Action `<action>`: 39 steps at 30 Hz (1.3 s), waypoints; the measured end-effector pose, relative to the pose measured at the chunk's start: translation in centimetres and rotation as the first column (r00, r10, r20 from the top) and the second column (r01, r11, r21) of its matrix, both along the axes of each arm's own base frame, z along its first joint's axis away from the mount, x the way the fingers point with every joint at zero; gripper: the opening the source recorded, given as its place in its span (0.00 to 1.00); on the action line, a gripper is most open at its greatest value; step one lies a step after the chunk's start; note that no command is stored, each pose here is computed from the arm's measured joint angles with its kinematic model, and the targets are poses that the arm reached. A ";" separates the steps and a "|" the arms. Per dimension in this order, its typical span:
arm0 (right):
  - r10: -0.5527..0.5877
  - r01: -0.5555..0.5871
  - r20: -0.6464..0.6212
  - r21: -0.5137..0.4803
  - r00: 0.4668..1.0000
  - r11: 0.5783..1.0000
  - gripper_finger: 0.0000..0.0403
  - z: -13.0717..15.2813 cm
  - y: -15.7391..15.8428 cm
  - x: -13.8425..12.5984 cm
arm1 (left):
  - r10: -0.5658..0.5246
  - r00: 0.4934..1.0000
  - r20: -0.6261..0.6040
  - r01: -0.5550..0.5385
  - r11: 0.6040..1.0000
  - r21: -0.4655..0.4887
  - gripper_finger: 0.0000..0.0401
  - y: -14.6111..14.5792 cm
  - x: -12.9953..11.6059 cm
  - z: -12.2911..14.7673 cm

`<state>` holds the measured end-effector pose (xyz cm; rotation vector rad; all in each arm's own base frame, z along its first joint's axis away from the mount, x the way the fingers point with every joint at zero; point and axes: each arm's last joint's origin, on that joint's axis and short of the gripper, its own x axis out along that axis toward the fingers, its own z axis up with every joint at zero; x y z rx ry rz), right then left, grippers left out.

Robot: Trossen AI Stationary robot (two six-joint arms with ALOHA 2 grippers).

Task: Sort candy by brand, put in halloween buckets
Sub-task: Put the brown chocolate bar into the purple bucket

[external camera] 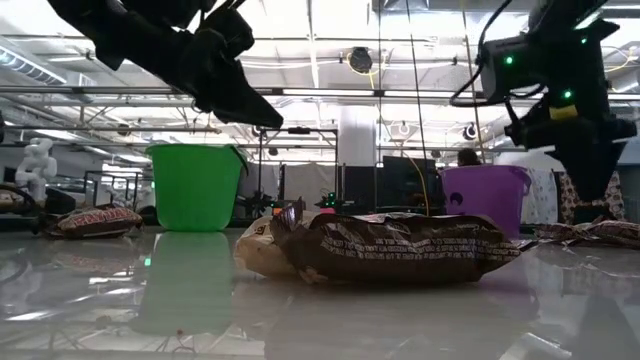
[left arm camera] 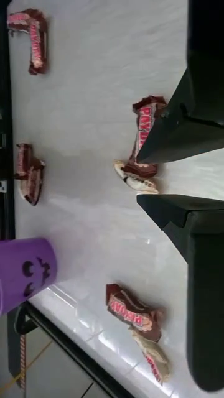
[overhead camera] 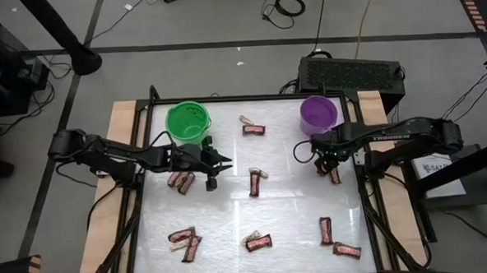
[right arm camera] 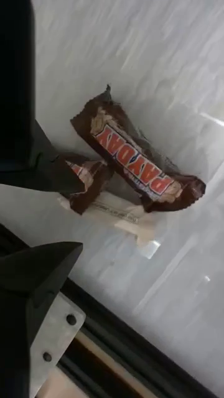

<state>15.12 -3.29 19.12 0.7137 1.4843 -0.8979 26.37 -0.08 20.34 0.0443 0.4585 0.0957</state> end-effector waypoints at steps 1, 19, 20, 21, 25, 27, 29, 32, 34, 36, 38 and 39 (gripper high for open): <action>0.003 -0.003 0.006 0.017 1.000 1.000 0.33 -0.2 -0.1 0.0 | 0.000 1.000 0.000 0.000 1.000 -0.001 0.24 0.0 0.0 0.0; 0.009 -0.017 0.068 0.110 0.998 0.994 0.33 -2.0 -0.9 -0.4 | -0.002 1.000 -0.021 0.002 1.000 -0.007 0.24 0.0 -0.1 -0.2; 0.012 -0.019 0.071 0.110 0.997 0.994 0.33 -2.0 -0.9 -0.4 | -0.005 1.000 -0.021 0.004 1.000 -0.009 0.24 0.0 -0.1 -0.2; 0.012 -0.019 0.071 0.111 0.997 0.994 0.33 -2.0 -0.9 -0.4 | -0.005 1.000 -0.021 0.004 1.000 -0.009 0.24 0.0 -0.1 -0.2; 0.014 -0.021 0.066 0.112 0.998 0.993 0.31 -2.0 -0.9 -0.4 | -0.005 1.000 -0.022 0.004 1.000 -0.009 0.24 0.0 -0.1 -0.2; 0.015 -0.022 0.067 0.111 0.998 0.994 0.29 -2.1 -0.9 -0.4 | -0.004 1.000 -0.021 0.004 1.000 -0.009 0.24 0.0 -0.1 -0.2; 0.008 -0.015 0.057 0.114 0.998 0.993 0.27 -2.4 -0.8 -0.7 | -0.004 1.000 -0.022 0.004 1.000 -0.009 0.24 0.0 -0.1 -0.2; -0.005 0.002 0.021 0.125 1.000 0.992 0.24 -3.3 -0.6 -1.3 | -0.004 1.000 -0.025 0.004 1.000 -0.009 0.24 0.0 -0.1 -0.2; -0.008 0.006 0.019 0.139 1.000 0.990 0.22 -3.7 -0.5 -1.5 | -0.004 1.000 -0.025 0.004 1.000 -0.009 0.24 0.0 -0.1 -0.2; -0.005 -0.002 0.049 0.138 0.999 0.990 0.21 -3.8 -0.6 -1.3 | -0.004 1.000 -0.025 0.004 1.000 -0.009 0.24 0.0 -0.1 -0.2; 0.006 -0.014 0.055 0.137 0.998 0.990 0.19 -3.8 -0.6 -1.2 | -0.004 1.000 -0.026 0.004 1.000 -0.009 0.24 0.0 -0.1 -0.2; 0.011 -0.018 0.058 0.137 0.998 0.990 0.17 -3.8 -0.6 -1.2 | -0.004 1.000 -0.025 0.004 1.000 -0.009 0.24 0.0 -0.1 -0.2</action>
